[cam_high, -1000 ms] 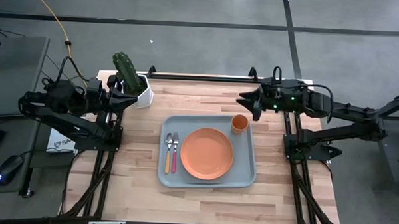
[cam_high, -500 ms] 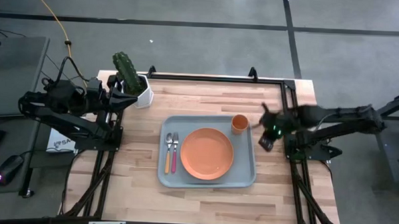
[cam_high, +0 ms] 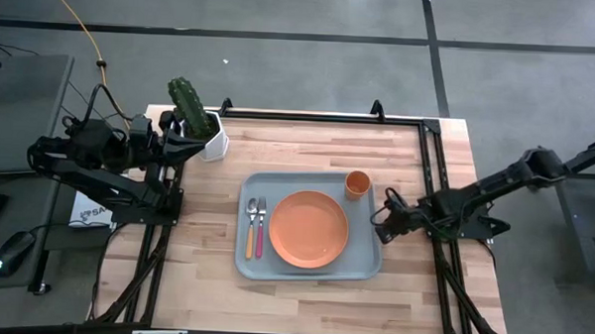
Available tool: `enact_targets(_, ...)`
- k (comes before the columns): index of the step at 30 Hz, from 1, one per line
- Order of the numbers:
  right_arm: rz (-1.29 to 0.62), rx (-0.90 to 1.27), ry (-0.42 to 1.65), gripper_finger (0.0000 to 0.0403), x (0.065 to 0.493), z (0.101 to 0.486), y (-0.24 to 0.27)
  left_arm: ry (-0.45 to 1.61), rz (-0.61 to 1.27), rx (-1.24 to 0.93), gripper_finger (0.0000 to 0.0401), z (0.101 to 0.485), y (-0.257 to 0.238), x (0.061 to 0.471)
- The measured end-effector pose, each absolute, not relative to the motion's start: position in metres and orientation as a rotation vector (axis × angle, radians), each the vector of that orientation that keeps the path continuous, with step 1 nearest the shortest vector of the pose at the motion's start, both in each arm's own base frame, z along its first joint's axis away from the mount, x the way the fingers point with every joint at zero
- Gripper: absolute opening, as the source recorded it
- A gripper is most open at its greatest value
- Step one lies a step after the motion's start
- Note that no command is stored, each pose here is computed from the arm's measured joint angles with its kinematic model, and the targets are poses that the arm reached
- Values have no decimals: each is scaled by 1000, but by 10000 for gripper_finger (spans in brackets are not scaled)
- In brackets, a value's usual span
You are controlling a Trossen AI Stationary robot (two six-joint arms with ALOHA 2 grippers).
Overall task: Pick and place plate/cup/fork/spoon on tray
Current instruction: Adjust the gray tray
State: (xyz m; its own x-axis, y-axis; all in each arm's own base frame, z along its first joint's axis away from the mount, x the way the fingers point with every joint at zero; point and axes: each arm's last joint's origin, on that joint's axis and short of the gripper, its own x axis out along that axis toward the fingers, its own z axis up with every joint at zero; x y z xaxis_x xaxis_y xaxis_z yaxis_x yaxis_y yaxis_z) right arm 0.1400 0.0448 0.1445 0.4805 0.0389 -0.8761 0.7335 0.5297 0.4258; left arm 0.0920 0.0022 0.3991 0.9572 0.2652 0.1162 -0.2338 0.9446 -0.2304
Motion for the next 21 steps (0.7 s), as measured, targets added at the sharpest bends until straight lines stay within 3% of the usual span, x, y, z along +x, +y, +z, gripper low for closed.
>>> enact_targets(15, -572, 883, 1047, 0, 149, 122, 62, -147, 262, -217, 12, 399, 2, 92)
enact_targets(21, -588, 839, 1082, 0, 157, 131, 71, -147, 262, -216, 12, 399, 2, 92)
